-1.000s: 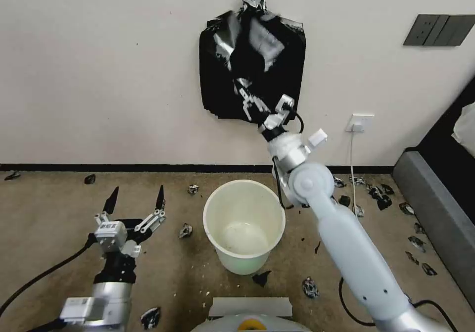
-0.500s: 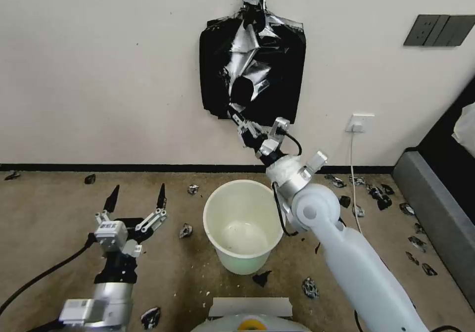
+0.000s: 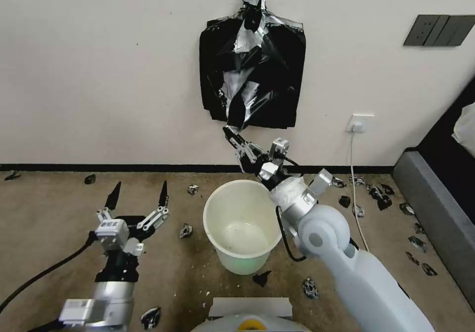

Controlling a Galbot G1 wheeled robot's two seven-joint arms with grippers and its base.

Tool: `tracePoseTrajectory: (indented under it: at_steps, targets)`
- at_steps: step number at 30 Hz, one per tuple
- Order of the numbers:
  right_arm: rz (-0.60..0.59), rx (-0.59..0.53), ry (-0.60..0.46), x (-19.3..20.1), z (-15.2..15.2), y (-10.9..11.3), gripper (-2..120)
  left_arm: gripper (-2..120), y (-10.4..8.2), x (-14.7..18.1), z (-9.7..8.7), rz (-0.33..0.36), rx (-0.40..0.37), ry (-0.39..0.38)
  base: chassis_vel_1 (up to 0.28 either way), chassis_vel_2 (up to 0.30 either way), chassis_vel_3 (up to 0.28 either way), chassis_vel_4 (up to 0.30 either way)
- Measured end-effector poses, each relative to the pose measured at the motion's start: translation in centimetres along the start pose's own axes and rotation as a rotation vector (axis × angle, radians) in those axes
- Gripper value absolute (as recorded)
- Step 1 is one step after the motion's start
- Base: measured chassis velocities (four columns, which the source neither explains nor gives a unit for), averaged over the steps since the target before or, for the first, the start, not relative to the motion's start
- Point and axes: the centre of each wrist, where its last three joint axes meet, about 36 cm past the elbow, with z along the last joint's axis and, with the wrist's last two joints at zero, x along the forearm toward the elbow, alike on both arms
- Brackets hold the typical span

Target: Place a trash bag onto the trash bin.

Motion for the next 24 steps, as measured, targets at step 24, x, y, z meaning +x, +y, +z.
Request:
tracePoseTrajectory:
  at_steps: [24]
  targets:
    - [-0.005,0.042,0.055,2.7,2.0,1.2,0,100,-0.2,-0.2,-0.6,0.021,0.0,-0.011,0.0,0.0,0.0,0.0]
